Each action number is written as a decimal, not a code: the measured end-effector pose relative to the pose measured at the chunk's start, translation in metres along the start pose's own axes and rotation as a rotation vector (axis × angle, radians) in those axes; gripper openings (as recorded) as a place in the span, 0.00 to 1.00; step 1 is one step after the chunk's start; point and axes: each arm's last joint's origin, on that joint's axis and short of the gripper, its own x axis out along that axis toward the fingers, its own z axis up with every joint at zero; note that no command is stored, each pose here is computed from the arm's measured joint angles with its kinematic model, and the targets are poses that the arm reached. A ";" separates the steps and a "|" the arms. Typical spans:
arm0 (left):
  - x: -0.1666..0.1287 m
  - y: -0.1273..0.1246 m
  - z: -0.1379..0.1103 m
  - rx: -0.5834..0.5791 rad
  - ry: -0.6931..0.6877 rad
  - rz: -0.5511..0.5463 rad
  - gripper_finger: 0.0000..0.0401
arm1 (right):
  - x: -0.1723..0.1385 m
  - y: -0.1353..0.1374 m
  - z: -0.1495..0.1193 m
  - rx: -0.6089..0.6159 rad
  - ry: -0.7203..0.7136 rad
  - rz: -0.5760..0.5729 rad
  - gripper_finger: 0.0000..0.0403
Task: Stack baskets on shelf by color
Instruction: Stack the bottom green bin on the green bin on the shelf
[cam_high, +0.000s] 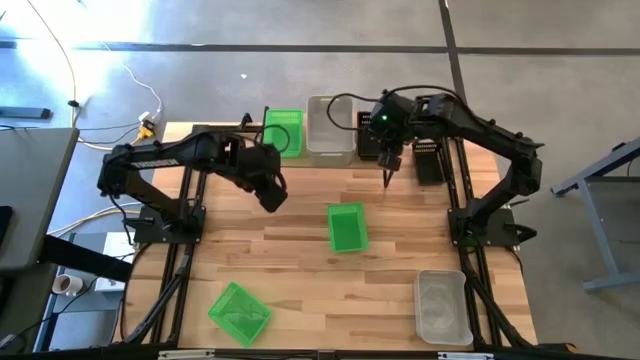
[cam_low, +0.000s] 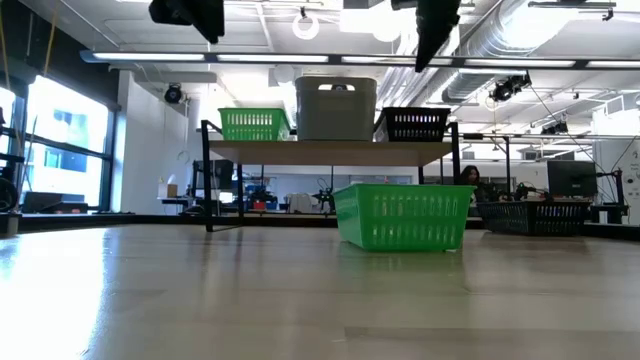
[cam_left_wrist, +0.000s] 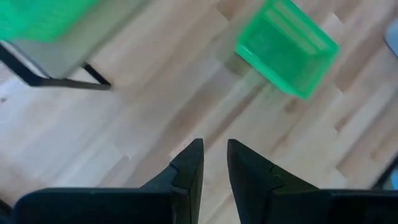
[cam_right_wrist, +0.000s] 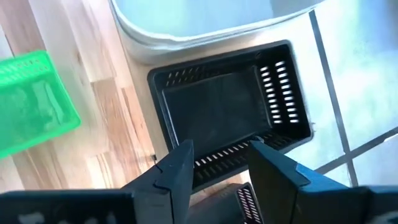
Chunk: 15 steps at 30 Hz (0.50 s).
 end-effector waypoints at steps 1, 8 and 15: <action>-0.001 -0.004 -0.004 0.015 0.005 -0.008 0.16 | -0.002 -0.001 0.000 0.008 -0.007 -0.001 0.34; -0.006 -0.031 -0.032 0.044 0.031 -0.057 0.16 | -0.007 0.000 0.001 0.069 -0.012 0.005 0.34; -0.013 -0.057 -0.066 0.016 0.073 -0.104 0.16 | -0.012 0.016 -0.002 0.117 0.030 0.034 0.34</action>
